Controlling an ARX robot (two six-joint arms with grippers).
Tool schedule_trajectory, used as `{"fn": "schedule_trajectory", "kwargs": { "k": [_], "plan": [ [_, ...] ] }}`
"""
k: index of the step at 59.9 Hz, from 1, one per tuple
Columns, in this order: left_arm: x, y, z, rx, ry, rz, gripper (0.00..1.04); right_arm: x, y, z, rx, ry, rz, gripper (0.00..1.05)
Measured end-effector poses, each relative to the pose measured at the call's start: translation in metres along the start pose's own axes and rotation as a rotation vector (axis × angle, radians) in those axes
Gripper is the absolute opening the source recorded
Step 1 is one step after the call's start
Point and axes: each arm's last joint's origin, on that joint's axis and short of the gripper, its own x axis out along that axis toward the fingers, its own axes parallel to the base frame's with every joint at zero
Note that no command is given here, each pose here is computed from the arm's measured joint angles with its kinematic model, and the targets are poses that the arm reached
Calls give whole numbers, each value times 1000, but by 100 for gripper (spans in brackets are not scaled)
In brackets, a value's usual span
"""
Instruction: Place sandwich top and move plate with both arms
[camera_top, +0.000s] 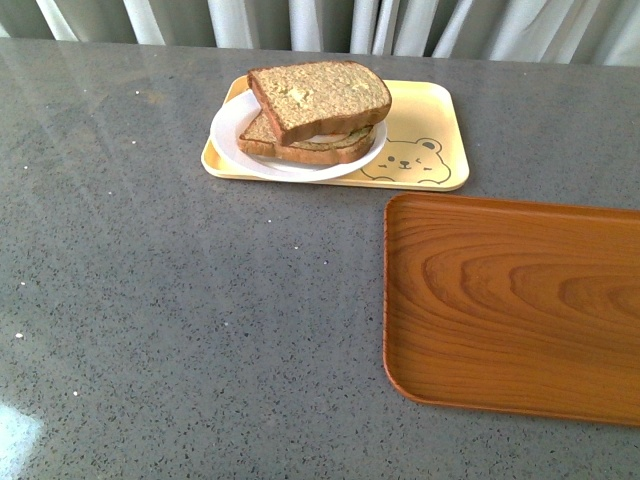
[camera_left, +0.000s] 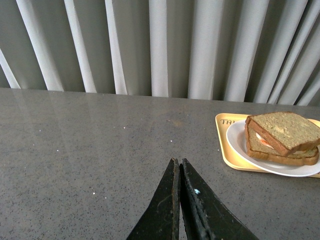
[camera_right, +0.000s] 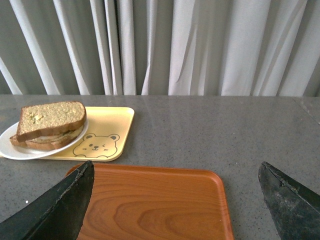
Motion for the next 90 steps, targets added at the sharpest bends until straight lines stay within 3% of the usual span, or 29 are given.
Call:
{"fn": "schedule_trajectory", "kwargs": {
  "k": [62,90],
  "plan": [
    [-22,0,-4,0,16,0,2,0,0,0,0,0,0,96],
    [-22,0,-4,0,16,0,79,0,0,0,0,0,0,96]
  ]
}}
